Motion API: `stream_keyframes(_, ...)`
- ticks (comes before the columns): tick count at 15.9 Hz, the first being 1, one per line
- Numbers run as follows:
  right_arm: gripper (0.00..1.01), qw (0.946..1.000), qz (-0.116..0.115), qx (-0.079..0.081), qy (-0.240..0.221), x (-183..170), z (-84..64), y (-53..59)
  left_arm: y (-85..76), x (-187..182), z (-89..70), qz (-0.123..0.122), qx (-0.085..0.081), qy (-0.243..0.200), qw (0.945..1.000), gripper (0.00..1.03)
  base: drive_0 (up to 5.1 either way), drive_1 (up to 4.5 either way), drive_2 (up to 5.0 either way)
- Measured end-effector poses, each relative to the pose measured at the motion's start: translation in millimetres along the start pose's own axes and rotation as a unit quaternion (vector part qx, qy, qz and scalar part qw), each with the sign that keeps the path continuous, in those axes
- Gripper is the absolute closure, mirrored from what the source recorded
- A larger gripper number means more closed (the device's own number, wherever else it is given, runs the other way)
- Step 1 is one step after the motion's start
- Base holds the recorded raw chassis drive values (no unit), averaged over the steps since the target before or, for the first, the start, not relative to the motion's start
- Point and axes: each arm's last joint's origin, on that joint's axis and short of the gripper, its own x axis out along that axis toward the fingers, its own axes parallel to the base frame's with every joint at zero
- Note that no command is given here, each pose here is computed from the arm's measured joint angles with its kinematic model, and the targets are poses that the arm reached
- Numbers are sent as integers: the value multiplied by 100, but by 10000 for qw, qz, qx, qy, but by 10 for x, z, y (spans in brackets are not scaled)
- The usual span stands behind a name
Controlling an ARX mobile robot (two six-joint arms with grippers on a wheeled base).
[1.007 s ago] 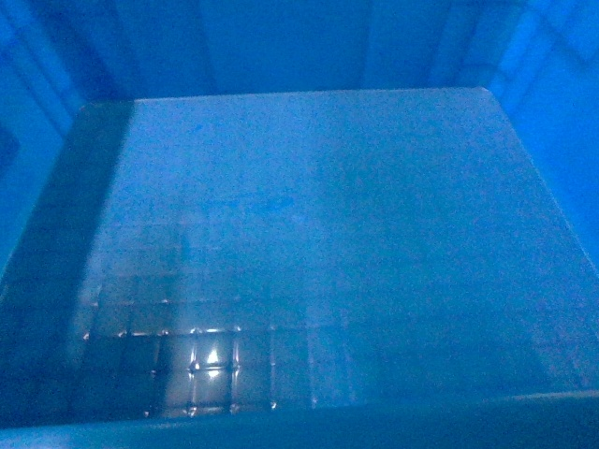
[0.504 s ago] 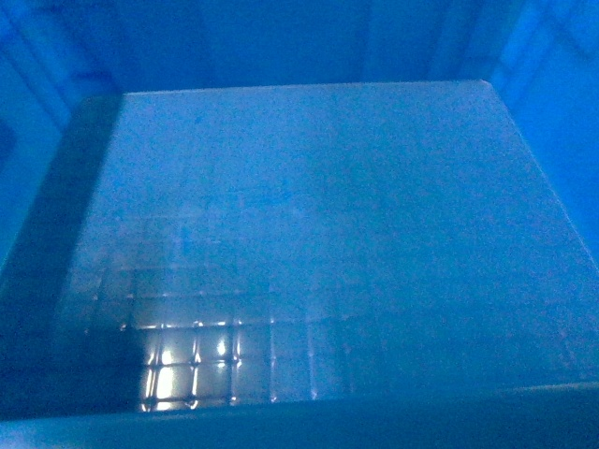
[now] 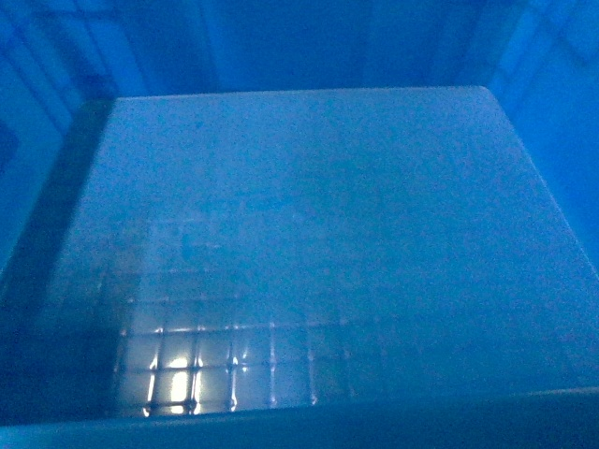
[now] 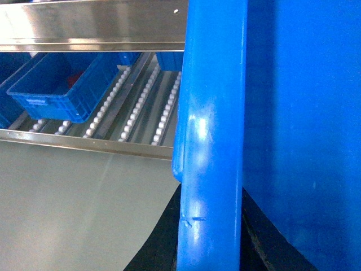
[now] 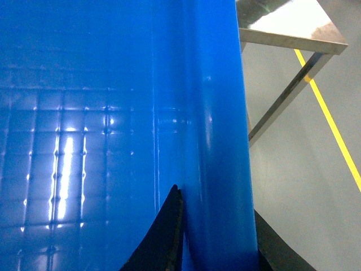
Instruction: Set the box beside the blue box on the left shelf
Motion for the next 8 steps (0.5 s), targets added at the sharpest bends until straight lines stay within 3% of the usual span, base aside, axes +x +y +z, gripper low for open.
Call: stream_keyframes(8, 84, 10000, -8, 5, -12, -4, 2, -3, 2, -2, 1, 2, -9, -6, 10000, 89, -499, 238, 238)
